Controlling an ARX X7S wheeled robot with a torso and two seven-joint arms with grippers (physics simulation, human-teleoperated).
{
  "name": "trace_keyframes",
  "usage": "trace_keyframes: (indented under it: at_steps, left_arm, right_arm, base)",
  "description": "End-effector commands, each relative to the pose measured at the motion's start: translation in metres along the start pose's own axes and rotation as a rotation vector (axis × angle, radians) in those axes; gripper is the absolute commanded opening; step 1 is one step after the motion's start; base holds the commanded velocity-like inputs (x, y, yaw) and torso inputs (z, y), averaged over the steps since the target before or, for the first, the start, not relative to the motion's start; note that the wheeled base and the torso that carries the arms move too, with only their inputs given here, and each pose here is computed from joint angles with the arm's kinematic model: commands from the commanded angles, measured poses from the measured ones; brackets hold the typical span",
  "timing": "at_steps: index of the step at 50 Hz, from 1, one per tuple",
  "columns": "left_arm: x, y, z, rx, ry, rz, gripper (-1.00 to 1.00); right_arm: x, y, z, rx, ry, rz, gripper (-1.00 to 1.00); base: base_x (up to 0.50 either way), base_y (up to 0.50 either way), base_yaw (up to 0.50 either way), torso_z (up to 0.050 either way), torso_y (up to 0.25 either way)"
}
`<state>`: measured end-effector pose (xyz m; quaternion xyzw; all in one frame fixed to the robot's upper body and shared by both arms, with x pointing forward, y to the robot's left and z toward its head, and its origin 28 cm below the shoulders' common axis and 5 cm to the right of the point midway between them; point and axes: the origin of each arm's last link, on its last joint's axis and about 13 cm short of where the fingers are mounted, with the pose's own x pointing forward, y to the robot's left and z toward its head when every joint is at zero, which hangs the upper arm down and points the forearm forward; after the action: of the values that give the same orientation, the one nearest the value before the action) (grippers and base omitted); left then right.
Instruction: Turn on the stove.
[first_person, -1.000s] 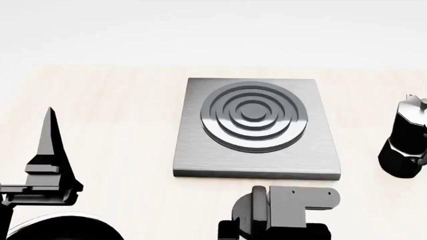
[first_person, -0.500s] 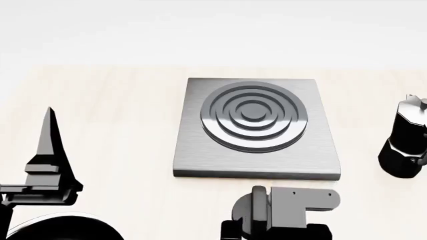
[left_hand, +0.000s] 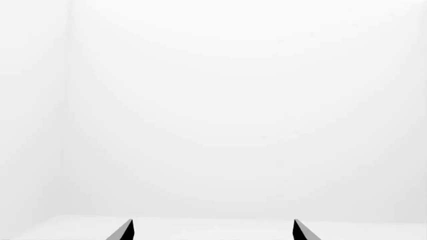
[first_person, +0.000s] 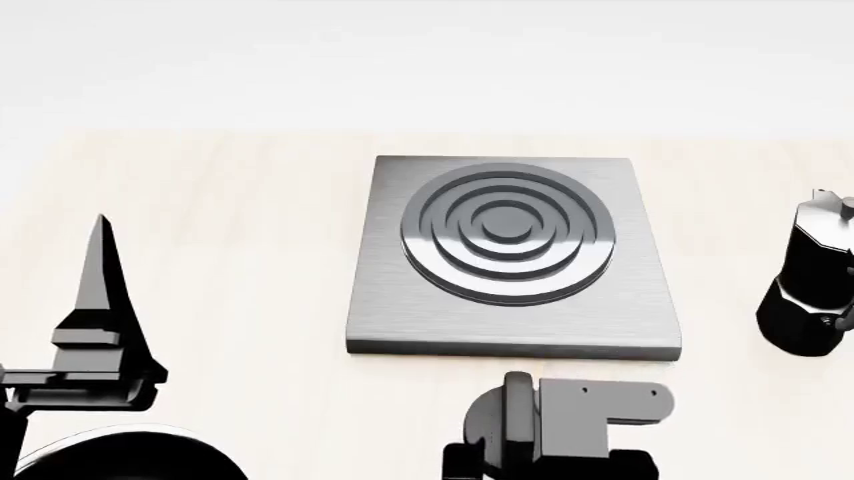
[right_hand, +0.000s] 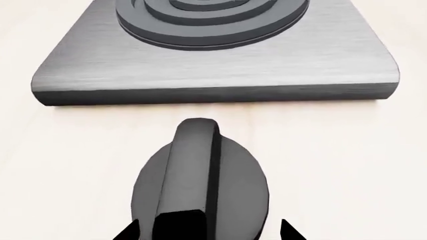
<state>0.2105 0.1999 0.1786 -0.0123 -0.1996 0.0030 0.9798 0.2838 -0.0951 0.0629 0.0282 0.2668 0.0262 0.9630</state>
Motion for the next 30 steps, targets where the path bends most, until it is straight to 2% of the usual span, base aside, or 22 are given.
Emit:
trace_keyframes:
  at_steps: [1,7,15,30]
  left_arm:
    - [0.000,0.000,0.000,-0.001,0.000,0.000,1.00]
    - [0.000,0.000,0.000,-0.001,0.000,0.000,1.00]
    - [0.000,0.000,0.000,-0.001,0.000,0.001,1.00]
    - [0.000,0.000,0.000,-0.001,0.001,0.001,1.00]
  right_arm:
    - [0.005,-0.001,-0.004,0.003,0.012,-0.002,1.00]
    - [0.008,-0.002,-0.006,0.000,0.018,-0.003,1.00]
    - [0.007,-0.006,-0.007,-0.013,0.032,-0.076,1.00]
    - [-0.002,-0.013,-0.004,-0.028,0.027,-0.132,1.00]
  base:
    - [0.00,0.00,0.00,0.000,0.000]
    - [0.00,0.00,0.00,0.000,0.000]
    - [0.00,0.00,0.00,0.000,0.000]
    - [0.00,0.00,0.00,0.000,0.000]
